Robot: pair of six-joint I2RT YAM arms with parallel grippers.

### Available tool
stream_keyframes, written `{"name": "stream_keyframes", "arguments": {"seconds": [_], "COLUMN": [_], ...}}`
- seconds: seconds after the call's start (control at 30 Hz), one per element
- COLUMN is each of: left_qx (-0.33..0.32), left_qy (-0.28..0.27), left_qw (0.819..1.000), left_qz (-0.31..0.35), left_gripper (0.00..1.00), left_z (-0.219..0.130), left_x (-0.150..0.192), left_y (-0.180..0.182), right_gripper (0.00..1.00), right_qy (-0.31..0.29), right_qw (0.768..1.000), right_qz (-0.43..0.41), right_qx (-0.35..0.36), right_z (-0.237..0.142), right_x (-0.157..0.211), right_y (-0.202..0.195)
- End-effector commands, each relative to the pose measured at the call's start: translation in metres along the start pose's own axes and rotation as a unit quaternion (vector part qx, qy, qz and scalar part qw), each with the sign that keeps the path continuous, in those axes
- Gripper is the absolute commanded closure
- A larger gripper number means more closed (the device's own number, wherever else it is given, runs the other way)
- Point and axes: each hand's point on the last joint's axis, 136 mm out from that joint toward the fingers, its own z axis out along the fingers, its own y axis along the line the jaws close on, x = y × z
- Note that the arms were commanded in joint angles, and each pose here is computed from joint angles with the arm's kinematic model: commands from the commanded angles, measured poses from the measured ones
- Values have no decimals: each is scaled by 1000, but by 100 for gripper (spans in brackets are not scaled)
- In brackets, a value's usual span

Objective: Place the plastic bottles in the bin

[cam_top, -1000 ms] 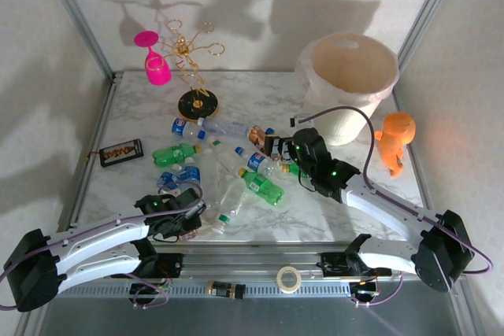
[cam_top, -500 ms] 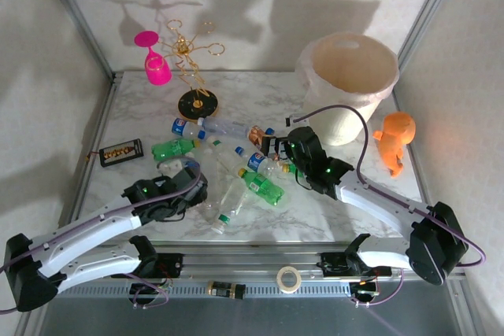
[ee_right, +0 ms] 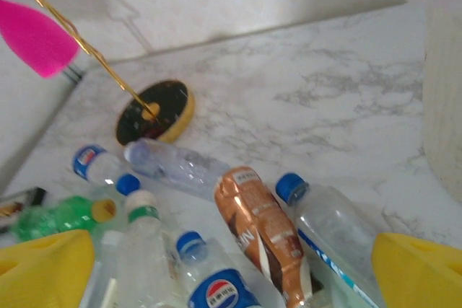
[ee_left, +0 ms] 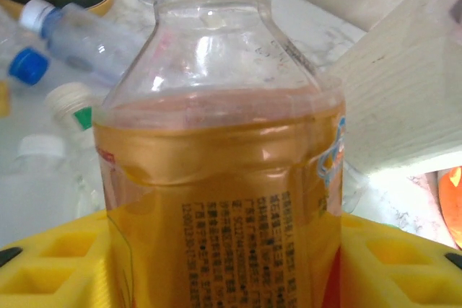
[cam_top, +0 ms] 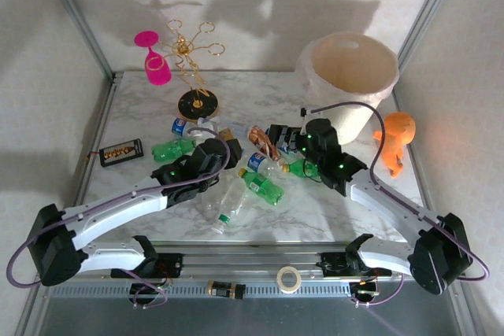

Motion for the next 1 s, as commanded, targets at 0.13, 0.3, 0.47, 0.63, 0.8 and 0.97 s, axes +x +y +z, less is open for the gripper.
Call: {"name": "stream_keyframes", "arguments": {"seconds": [0.13, 0.3, 0.47, 0.63, 0.8, 0.97], "left_qx": [128, 193, 251, 270, 278, 282], "left_qy": [-32, -27, -8, 7, 7, 5], "left_qw": [987, 970, 954, 946, 944, 943], "left_qz": [91, 142, 165, 178, 180, 178], "left_gripper": [47, 47, 46, 46, 44, 43], "left_z": [30, 29, 23, 22, 19, 19], "left_x": [4, 18, 33, 44, 45, 45], "left_y": [-60, -78, -93, -98, -99, -102], "right_gripper": [1, 4, 11, 13, 22, 37], "right_qy": [-10, 9, 53, 76, 94, 105], "right_qw": [994, 989, 974, 968, 968, 969], "right_qz": [37, 18, 1, -11, -14, -13], "right_qx": [-102, -146, -219, -239, -232, -222], "right_z": [-16, -15, -5, 6, 16, 22], "right_x": [-24, -28, -19, -10, 0, 9], "right_y": [32, 51, 78, 86, 81, 76]}}
